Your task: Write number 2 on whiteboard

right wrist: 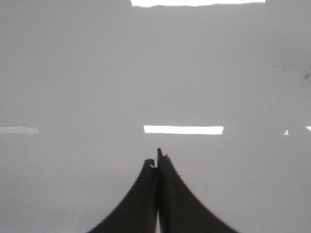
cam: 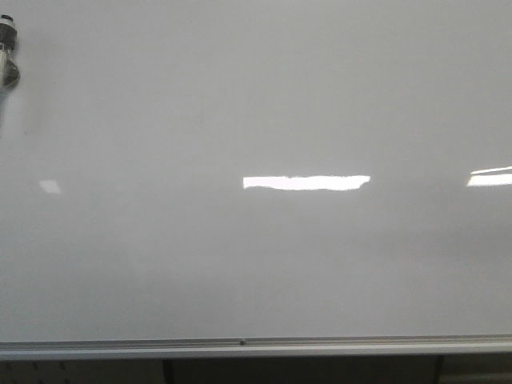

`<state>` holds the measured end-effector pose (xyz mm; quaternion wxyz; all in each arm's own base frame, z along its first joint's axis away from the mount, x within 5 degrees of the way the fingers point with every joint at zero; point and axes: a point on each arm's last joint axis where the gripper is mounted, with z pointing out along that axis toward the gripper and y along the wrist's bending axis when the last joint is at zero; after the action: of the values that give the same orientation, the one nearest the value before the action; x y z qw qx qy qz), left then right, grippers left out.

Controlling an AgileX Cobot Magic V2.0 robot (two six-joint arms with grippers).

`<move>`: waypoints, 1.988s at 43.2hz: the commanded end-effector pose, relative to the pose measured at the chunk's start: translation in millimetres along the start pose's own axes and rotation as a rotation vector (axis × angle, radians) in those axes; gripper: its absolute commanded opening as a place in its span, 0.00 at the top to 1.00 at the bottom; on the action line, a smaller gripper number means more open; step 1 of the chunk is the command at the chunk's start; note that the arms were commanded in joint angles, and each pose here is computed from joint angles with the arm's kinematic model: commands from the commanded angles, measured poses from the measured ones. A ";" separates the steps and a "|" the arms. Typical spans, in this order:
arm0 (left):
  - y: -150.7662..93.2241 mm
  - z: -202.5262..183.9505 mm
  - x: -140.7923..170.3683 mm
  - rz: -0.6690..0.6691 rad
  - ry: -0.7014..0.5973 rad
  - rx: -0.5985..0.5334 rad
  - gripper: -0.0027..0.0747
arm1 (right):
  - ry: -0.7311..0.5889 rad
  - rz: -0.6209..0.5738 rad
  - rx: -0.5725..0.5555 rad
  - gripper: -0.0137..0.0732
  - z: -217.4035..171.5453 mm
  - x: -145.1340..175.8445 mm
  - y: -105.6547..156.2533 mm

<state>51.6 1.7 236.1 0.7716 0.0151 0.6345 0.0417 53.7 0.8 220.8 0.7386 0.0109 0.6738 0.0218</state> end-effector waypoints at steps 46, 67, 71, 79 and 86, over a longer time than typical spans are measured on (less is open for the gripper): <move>5.0 72.4 -120.0 -0.028 0.384 0.071 0.99 | 0.409 -0.010 0.009 0.92 82.9 -105.4 5.1; 2.6 95.1 -96.4 -0.030 0.564 0.088 0.98 | 0.573 -0.008 0.016 0.92 113.2 -78.5 3.7; 2.3 97.8 -93.2 -0.030 0.587 0.090 0.89 | 0.578 -0.008 0.016 0.88 114.7 -77.3 3.6; 2.0 101.7 -89.7 -0.030 0.607 0.092 0.44 | 0.579 -0.017 0.015 0.44 115.0 -77.2 3.6; 2.0 101.8 -89.6 -0.030 0.608 0.092 0.34 | 0.580 -0.017 0.015 0.11 114.9 -77.2 3.6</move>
<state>130.8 -0.7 328.0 0.5060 0.0361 0.8617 0.0084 156.2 3.3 291.6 0.4701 0.0096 0.8824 0.0196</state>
